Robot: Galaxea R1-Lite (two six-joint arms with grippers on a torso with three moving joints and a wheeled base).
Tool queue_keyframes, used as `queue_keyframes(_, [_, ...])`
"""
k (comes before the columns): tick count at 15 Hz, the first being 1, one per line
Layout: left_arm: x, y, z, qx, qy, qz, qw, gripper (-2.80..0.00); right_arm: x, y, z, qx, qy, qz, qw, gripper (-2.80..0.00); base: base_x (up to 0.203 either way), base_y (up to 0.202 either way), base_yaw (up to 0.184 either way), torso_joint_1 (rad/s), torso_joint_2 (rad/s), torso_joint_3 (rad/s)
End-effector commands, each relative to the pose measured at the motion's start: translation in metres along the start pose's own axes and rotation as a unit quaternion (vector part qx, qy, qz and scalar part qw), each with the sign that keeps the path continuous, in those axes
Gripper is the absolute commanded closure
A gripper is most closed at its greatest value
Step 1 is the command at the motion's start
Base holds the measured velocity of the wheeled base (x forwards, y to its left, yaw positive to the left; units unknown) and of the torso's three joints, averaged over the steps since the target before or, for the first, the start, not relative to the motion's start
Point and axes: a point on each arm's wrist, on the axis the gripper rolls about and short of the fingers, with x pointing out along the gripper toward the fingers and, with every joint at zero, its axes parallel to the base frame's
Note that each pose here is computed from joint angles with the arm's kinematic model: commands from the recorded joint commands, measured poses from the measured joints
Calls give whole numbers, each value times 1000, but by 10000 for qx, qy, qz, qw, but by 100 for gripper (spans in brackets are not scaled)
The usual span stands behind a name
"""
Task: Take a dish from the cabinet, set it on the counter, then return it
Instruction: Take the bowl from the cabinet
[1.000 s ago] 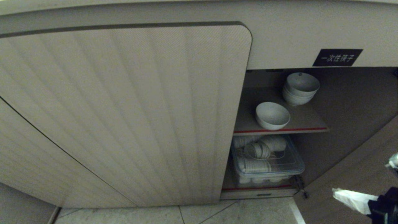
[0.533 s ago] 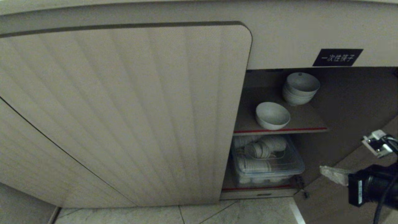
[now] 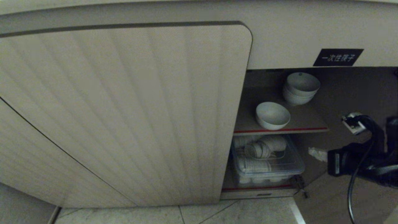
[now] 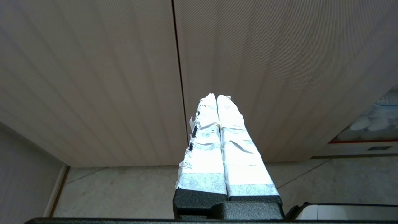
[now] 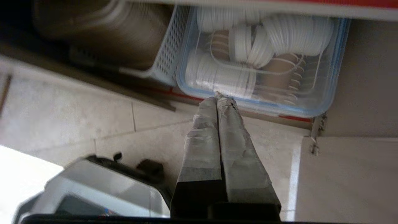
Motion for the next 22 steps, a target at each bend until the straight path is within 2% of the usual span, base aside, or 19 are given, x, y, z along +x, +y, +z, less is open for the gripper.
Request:
queue_keyframes(1, [0, 0, 0, -2, 0, -1, 10000, 0, 11, -2, 5, 72, 50, -9, 10000, 0, 0, 0, 0, 0, 0, 0])
queue_keyframes(15, [0, 0, 0, -2, -1, -2, 10000, 0, 40, -8, 35, 278, 106, -94, 9995, 0, 0, 0, 0, 0, 0, 0])
queue_keyframes(22, [0, 0, 0, -2, 0, -5, 10000, 0, 50, -11, 46, 401, 140, -278, 9987, 0, 0, 0, 0, 0, 0, 0])
